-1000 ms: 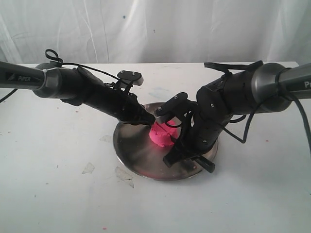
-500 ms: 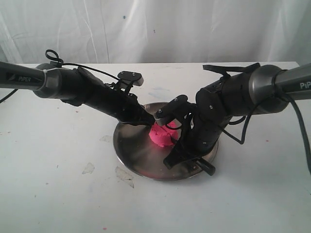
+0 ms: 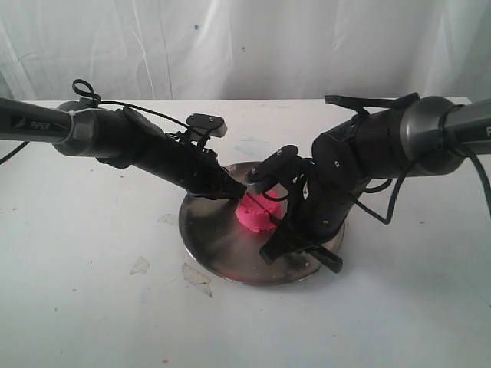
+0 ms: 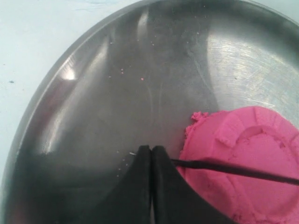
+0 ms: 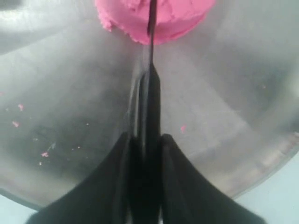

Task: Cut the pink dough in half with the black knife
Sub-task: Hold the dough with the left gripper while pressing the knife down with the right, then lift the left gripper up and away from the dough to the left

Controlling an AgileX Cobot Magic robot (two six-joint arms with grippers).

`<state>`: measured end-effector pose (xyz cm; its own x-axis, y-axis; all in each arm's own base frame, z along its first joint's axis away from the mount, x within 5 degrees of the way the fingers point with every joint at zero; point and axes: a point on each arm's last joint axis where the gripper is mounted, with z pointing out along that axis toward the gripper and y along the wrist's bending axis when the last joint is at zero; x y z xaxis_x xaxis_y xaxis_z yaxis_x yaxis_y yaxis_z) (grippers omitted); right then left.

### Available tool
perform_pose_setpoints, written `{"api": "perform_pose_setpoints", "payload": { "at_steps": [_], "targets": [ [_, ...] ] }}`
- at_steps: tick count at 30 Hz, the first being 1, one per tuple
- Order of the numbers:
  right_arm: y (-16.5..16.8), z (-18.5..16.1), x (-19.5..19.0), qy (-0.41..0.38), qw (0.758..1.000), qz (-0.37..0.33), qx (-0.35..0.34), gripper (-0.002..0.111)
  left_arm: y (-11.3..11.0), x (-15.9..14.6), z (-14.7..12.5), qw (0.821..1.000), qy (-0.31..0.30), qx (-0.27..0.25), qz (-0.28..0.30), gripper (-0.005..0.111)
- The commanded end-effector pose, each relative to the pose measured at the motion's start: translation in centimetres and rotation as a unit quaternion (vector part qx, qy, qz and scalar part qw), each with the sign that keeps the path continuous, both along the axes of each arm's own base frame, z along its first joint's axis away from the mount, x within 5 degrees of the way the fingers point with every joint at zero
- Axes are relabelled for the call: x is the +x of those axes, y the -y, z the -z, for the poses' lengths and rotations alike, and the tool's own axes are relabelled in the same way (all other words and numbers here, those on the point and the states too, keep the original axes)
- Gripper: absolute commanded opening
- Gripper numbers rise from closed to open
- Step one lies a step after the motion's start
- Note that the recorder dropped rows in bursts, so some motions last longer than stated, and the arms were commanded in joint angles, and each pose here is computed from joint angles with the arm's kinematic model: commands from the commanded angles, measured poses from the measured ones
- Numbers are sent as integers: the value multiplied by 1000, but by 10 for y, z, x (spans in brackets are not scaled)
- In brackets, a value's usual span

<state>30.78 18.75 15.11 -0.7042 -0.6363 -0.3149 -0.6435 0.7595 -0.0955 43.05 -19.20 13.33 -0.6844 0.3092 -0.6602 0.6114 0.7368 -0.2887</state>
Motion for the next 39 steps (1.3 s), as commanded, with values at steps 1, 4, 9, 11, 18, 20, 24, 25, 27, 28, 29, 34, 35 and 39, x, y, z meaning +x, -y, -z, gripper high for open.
{"api": "perform_pose_setpoints", "payload": {
  "at_steps": [1, 4, 9, 11, 18, 20, 24, 25, 27, 28, 29, 34, 35, 39],
  "targets": [
    [0, -3, 0, 7, 1000, -4, 1, 0, 3, -2, 1, 1000, -7, -3, 8, 0],
    [0, 3, 1, 0, 1000, -4, -3, 0, 3, -2, 1, 1000, -6, -2, 7, 0],
    [1, 14, 0, -21, 1000, -5, -17, 0, 3, -2, 1, 1000, -5, -2, 7, 0],
    [1, 15, 0, -24, 1000, -6, -20, 0, 3, -2, 1, 1000, -5, -2, 7, 0],
    [2, 11, -1, -24, 999, -6, -20, 0, 2, -1, -2, 1000, 0, -2, 4, 0],
    [2, 11, -1, -24, 999, -6, -20, 0, 1, -1, -8, 1000, 8, -2, 2, 0],
    [2, 11, -1, -24, 999, -6, -20, 0, -10, 3, -31, 999, 40, 5, -9, 0],
    [2, 12, -2, -26, 999, -6, -22, 0, -14, 4, -37, 999, 44, 1, -15, 0],
    [3, 12, -3, -32, 999, -6, -26, 0, -22, 5, -48, 999, 45, -8, -29, 0],
    [3, 12, -4, -38, 999, -8, -31, 0, -26, 6, -52, 998, 45, -12, -32, 0],
    [4, 13, -5, -45, 998, -11, -37, 0, -31, 7, -55, 998, 44, -15, -37, 0],
    [8, 9, -10, -63, 997, -14, -52, 0, -42, 7, -57, 999, 28, -25, -38, 0],
    [8, 8, -10, -62, 997, -15, -53, 0, -42, 7, -57, 999, 27, -25, -36, 0],
    [10, 5, -13, -71, 996, -14, -59, 0, -41, 6, -57, 999, 25, -26, -34, 0]
  ]
}}
